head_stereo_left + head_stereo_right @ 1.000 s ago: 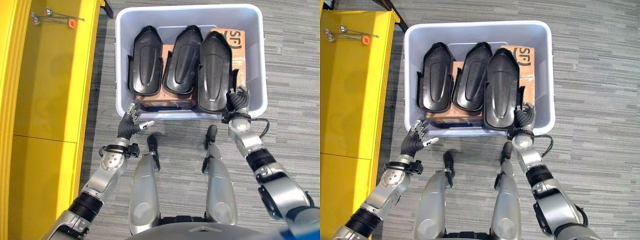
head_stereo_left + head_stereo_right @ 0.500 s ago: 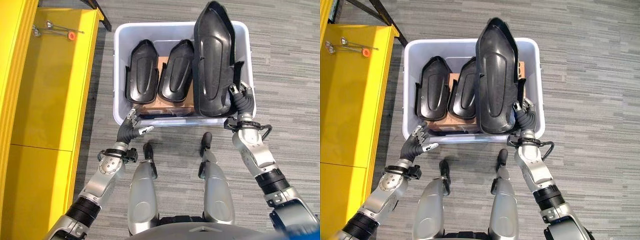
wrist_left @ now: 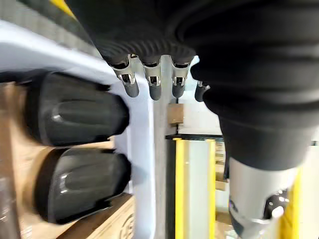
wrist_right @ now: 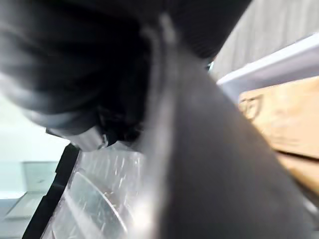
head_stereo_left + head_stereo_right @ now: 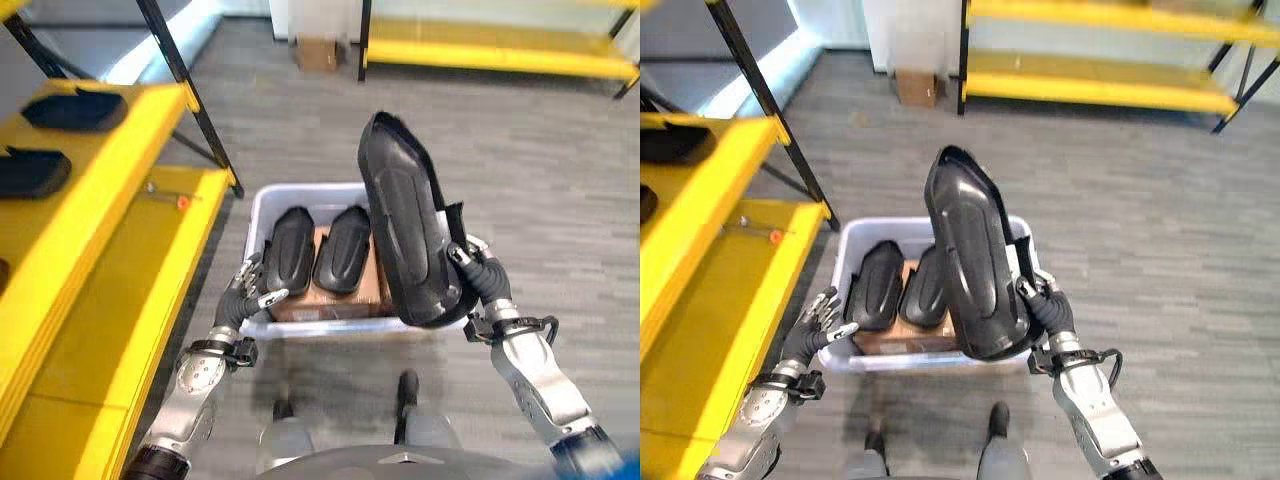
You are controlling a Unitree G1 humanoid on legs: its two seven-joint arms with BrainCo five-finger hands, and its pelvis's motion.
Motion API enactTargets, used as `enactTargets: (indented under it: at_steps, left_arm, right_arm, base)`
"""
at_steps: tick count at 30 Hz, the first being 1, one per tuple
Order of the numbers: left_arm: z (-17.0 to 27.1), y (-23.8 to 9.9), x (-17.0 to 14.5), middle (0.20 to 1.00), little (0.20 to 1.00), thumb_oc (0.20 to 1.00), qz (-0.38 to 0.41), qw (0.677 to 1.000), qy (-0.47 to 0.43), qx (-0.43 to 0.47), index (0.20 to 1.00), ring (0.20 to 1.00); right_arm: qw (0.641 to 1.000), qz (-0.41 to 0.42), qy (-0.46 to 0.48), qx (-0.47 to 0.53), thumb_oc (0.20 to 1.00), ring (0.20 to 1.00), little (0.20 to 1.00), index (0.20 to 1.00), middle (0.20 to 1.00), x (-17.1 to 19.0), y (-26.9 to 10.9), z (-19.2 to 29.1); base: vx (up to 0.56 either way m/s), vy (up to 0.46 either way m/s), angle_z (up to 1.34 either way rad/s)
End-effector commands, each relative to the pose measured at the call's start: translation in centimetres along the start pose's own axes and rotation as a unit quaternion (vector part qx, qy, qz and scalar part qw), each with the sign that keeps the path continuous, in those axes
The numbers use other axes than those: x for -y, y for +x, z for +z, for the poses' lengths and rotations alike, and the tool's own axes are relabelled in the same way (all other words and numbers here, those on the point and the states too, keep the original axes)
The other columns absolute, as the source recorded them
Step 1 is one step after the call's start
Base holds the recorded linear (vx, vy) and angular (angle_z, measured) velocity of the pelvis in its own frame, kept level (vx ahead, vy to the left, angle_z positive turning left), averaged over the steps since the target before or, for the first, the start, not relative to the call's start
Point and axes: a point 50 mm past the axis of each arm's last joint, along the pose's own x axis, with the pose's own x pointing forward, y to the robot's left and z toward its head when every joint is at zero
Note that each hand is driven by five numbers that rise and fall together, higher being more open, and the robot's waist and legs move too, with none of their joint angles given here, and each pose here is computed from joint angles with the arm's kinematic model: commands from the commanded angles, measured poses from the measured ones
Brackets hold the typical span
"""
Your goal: Move parts from the plastic box to the shelf.
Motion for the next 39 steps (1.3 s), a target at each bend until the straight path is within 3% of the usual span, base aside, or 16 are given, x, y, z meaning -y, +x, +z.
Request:
enactTargets:
  at_steps: [1, 11, 22, 30, 39]
  left_arm:
    - [1.3, 0.1, -0.7, 1.000, 1.000, 1.000, -0.006, 0.999, 0.019, 0.034, 1.000, 1.000]
    - [-0.9, -1.0, -0.8, 1.000, 1.000, 1.000, 0.030, 0.999, -0.034, -0.006, 1.000, 1.000]
    - [-0.9, 0.1, 0.7, 1.000, 1.000, 1.000, 0.010, 0.999, -0.048, -0.007, 1.000, 1.000]
    - [0.4, 0.2, -0.1, 1.000, 1.000, 1.000, 0.013, 0.999, -0.041, 0.020, 1.000, 1.000]
    - [2.2, 1.0, -1.0, 1.000, 1.000, 1.000, 0.034, 0.998, -0.006, 0.056, 1.000, 1.000]
  right_arm:
    - [0.995, 0.025, 0.030, 0.095, 0.200, 0.200, 0.200, 0.200, 0.200, -0.2, 1.3, 4.2]
    - [0.988, 0.089, 0.025, 0.121, 0.200, 0.200, 0.200, 0.200, 0.200, -2.2, 2.5, 5.7]
    - [0.994, 0.031, 0.005, 0.104, 0.200, 0.200, 0.200, 0.200, 0.200, -0.1, 1.7, 4.7]
    - [0.997, 0.009, 0.028, 0.073, 0.200, 0.200, 0.200, 0.200, 0.200, 0.4, 0.8, 3.2]
    - [0.995, 0.028, 0.055, 0.078, 0.200, 0.200, 0.200, 0.200, 0.200, -2.2, 2.2, 3.2]
  base:
    - [0.05, -0.036, -0.02]
    - [-0.02, -0.131, 0.09]
    - [-0.10, -0.043, 0.98]
    - [0.15, 0.288, 0.77]
    - [0.17, 0.350, 0.44]
